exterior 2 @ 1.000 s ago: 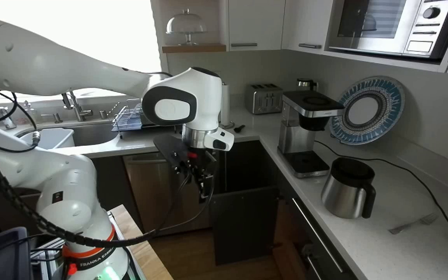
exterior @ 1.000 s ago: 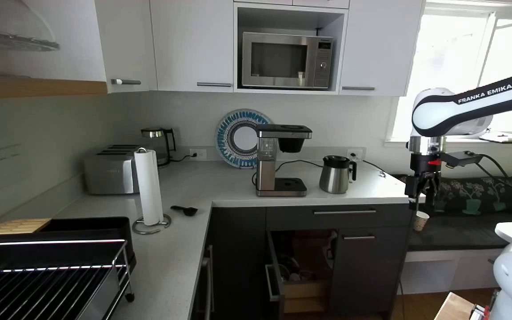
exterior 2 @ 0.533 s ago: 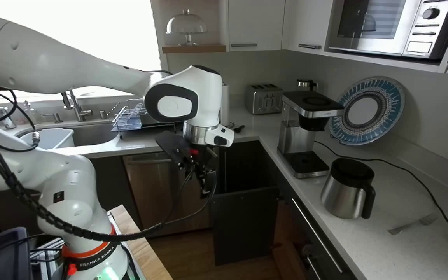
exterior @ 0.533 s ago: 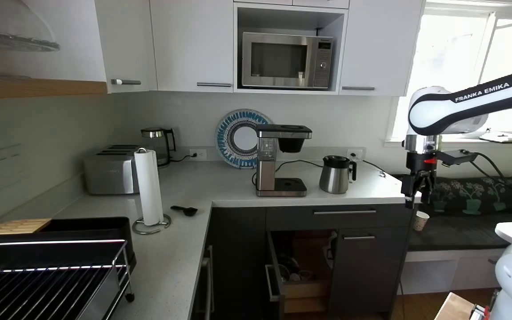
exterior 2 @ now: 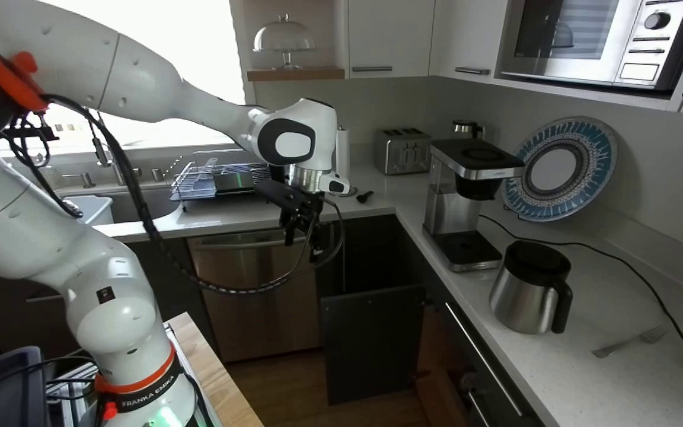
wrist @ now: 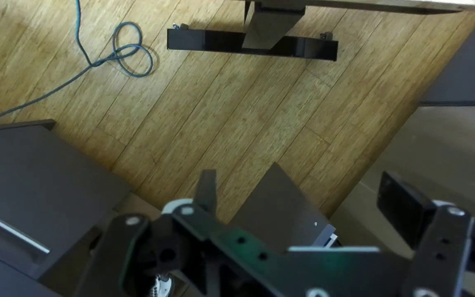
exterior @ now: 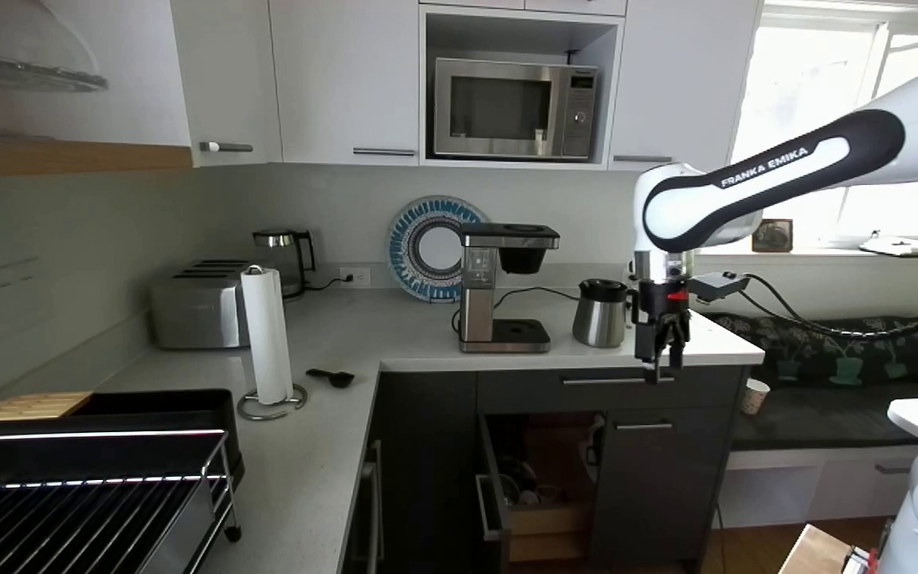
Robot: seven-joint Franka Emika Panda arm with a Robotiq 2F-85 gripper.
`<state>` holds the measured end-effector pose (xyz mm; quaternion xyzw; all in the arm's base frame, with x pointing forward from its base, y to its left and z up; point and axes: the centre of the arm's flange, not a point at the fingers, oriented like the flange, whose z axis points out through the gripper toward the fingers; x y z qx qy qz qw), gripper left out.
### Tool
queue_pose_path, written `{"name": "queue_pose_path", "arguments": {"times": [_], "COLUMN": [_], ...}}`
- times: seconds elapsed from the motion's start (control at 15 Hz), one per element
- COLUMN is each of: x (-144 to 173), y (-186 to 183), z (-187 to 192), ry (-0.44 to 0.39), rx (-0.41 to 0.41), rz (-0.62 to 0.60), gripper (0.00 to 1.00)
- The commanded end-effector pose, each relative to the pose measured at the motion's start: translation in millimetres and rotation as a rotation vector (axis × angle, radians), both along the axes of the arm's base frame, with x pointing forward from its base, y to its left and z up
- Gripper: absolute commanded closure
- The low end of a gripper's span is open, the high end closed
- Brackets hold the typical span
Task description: Close the left cabinet door of the right cabinet base doors
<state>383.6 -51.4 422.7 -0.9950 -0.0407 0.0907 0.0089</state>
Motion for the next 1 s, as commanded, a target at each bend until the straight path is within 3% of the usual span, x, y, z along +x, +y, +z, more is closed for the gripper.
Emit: {"name": "queue_pose_path", "arguments": {"times": [0.0, 0.33, 0.53, 0.73, 0.8, 0.93], "x": [41.8, 97.8, 119.4, 139.0, 114.8, 125.3], "y": [46.7, 94.0, 103.8, 109.1, 108.7, 109.2], "z": [-35.2, -92.4, -126.5, -159.0, -137.8, -154.2], "ry": [-0.048, -0.273, -0.357, -0.367, -0.373, -0.357], "rx": [-0.073, -0.118, -0.133, -0.137, -0.123, -0.122], "rz": [0.077, 0.269, 0.395, 0.466, 0.426, 0.44], "gripper": [0.0, 0.0, 0.0, 0.0, 0.0, 0.0]}}
